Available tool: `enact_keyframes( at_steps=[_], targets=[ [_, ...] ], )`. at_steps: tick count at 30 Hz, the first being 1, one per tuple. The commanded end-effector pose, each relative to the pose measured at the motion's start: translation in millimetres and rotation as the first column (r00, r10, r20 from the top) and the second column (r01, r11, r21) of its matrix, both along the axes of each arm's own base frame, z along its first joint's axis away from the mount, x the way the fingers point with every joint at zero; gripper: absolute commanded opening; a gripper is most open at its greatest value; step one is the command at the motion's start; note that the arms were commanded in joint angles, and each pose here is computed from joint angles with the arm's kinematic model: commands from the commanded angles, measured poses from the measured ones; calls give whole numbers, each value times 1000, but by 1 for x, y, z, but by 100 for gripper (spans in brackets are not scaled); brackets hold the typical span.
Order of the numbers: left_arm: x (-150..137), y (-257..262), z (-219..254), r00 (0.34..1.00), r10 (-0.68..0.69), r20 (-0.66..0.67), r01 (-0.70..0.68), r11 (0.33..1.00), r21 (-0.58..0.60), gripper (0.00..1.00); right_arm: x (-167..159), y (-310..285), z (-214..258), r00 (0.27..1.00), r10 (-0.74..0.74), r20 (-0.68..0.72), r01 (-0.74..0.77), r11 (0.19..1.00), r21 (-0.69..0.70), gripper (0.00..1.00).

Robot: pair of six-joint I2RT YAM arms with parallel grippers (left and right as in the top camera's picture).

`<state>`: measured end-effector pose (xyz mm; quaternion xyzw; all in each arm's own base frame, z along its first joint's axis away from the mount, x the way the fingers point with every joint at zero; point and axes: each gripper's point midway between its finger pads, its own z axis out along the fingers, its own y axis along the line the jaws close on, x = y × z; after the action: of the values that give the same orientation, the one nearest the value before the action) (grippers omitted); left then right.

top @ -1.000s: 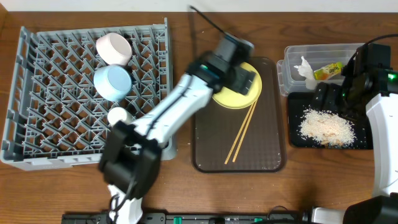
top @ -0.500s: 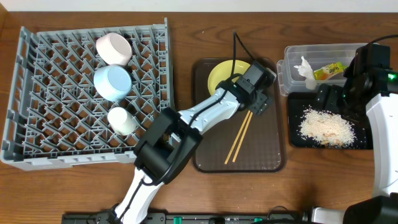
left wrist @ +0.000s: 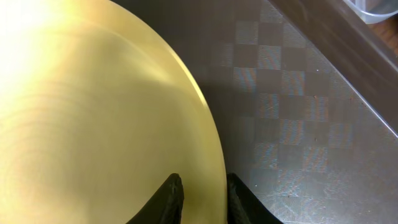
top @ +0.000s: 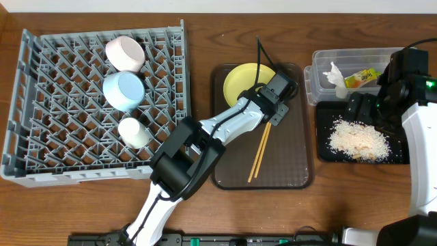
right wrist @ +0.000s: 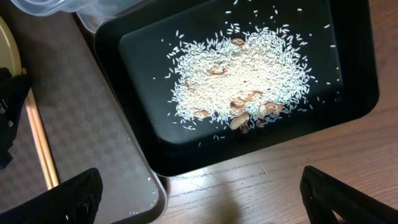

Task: Sort waste into correct bins and load items into the dishwasher rack
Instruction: 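Reach the left gripper to the yellow plate and grasp its edge, then lift the yellow plate with the left gripper and stand it upright in the rack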

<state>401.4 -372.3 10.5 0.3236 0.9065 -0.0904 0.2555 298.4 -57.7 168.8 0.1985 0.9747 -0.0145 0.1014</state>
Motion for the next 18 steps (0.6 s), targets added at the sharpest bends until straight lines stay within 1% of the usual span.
enact_keyframes(
  at_steps=[1, 4, 6, 8, 13, 18],
  targets=[
    [3, 7, -7, 1000, 15, 3, -15, 999, 31, 22, -1, -4, 1, 1000, -20, -2, 20, 1000, -11, 99],
    [4, 6, 1, 1000, 15, 14, -15, 1000, 21, 19, -1, -4, 1, 1000, -20, -2, 20, 1000, -11, 99],
    [5, 5, 9, 1000, 15, 25, -16, 1000, 11, 10, -1, -4, 1, 1000, -16, -2, 16, 1000, -12, 99],
    [6, 4, 18, 999, 16, 37, -16, 1000, -1, 6, -1, -4, 1, 1000, -13, -3, 13, 1000, -12, 99],
    [8, 2, 48, 997, 17, 72, -15, 999, -36, 6, -1, -4, 1, 1000, -13, -3, 13, 1000, -12, 99],
    [6, 14, 95, 994, 34, 102, -27, 997, -65, 6, -1, -4, 1, 1000, -13, -3, 13, 1000, -12, 99]
  ],
)
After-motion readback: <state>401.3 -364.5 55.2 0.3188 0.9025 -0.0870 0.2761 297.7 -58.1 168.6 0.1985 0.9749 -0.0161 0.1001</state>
